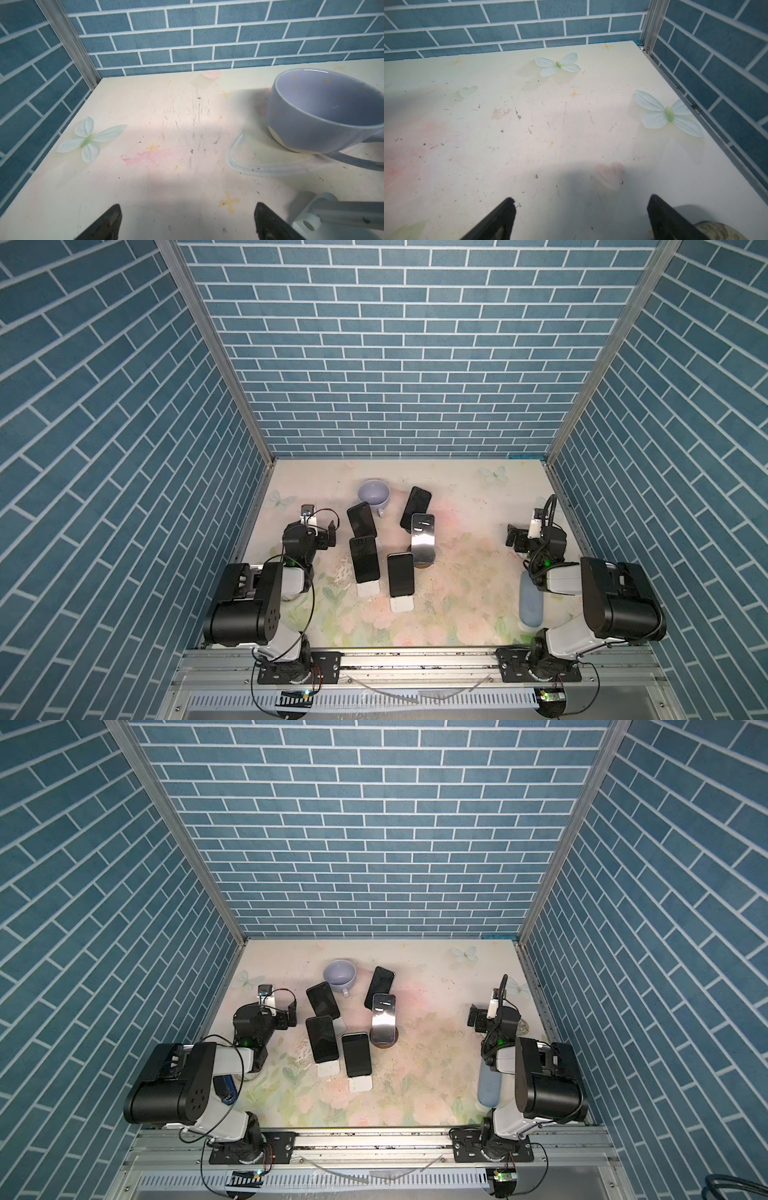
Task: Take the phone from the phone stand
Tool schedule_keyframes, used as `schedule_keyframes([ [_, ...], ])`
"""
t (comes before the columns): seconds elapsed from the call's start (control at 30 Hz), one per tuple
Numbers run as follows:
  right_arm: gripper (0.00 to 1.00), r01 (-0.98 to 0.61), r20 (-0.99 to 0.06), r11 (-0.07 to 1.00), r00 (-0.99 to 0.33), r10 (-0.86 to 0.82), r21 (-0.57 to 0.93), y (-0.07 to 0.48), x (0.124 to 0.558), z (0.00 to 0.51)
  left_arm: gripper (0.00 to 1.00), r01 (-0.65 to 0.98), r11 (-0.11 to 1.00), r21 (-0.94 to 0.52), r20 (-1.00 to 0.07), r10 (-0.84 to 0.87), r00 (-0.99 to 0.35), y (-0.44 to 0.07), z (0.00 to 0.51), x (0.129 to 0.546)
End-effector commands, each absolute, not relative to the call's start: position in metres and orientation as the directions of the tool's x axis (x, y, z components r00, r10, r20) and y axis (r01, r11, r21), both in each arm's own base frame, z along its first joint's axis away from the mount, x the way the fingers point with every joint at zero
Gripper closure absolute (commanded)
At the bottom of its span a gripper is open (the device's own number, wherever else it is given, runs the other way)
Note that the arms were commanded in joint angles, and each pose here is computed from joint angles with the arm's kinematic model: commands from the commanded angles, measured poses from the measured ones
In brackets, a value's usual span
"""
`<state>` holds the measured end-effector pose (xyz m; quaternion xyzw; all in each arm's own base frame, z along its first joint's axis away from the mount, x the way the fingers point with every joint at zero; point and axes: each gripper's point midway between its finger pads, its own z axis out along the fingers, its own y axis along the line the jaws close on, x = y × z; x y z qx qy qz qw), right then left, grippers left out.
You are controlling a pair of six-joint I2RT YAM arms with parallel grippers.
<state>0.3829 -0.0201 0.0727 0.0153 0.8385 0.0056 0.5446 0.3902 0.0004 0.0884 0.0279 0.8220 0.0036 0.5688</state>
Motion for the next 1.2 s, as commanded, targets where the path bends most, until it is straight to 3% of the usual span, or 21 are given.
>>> schedule_keyframes([
  [0.0, 0.01, 0.003, -0.928, 1.000, -0.370, 0.030, 0.031, -0.0173, 0.3953, 0.0877, 0.00, 0.036, 0.998, 0.052, -0.936, 0.062, -0.347, 0.0014, 0.0927, 0.3957],
  [1.17, 0.01, 0.002, -0.929, 1.000, -0.369, 0.030, 0.031, -0.0171, 0.3956, 0.0881, 0.00, 0.044, 0.998, 0.052, -0.938, 0.064, -0.342, -0.0004, 0.0935, 0.3957],
])
